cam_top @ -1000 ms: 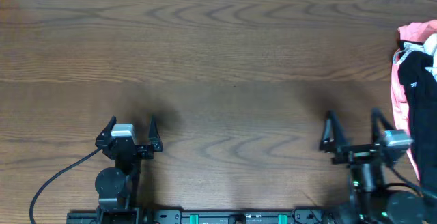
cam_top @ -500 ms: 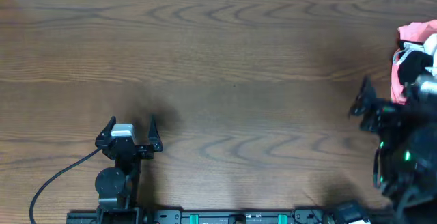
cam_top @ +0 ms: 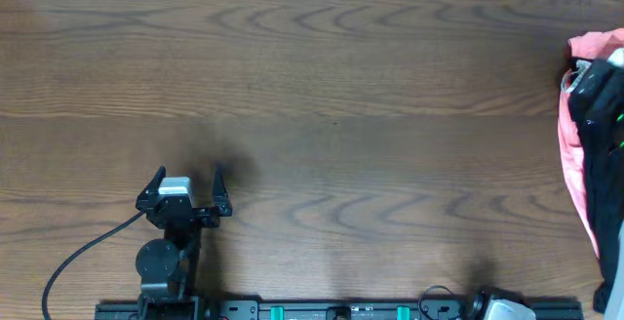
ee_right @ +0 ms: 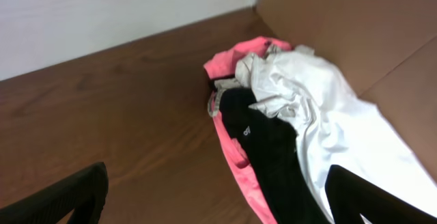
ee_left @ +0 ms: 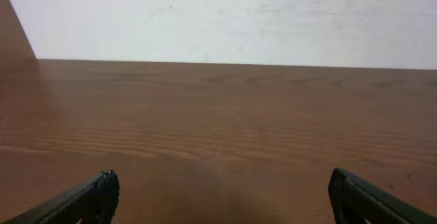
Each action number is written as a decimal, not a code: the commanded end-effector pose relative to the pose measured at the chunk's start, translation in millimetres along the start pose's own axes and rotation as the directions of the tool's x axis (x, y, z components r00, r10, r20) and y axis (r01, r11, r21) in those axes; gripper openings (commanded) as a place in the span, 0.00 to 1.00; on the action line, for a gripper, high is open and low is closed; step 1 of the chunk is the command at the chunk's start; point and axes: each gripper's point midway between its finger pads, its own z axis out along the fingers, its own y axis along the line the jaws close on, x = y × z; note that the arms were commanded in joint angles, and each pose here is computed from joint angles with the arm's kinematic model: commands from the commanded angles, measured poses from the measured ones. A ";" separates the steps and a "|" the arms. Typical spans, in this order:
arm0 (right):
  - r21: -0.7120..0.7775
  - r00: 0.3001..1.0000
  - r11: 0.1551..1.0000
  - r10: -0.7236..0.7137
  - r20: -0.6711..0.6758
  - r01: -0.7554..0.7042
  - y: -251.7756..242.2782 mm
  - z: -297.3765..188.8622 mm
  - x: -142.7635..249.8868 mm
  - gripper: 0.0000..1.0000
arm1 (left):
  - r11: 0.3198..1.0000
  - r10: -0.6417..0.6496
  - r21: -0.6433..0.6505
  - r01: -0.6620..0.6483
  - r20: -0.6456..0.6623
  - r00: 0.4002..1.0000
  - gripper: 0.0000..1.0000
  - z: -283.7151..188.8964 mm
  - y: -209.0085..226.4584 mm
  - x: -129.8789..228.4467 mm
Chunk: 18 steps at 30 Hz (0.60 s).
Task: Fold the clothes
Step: 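Reach the right gripper into the clothes pile and grasp the white shirt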
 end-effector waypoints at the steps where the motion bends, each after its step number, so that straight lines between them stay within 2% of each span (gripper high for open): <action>1: -0.048 0.998 0.999 0.013 -0.055 -0.016 0.4 17.2 3.4 0.99 | 1.000 0.013 -0.009 -0.013 -0.043 0.999 0.98 2.2 2.4 17.2; 6: -0.020 0.992 1.000 0.003 -0.127 -0.005 -3.3 38.7 15.4 0.99 | 1.000 0.013 -0.009 -0.013 -0.043 0.999 0.98 2.2 2.4 17.2; 10: -0.007 0.990 0.997 -0.077 -0.118 0.077 -5.8 57.0 9.6 0.99 | 1.000 0.013 -0.009 -0.013 -0.043 0.999 0.98 2.2 2.4 17.2; 18: 0.039 0.989 0.999 -0.004 -0.145 0.009 -33.8 125.5 8.3 0.99 | 1.000 0.013 -0.009 -0.013 -0.043 0.999 0.98 2.2 2.4 17.2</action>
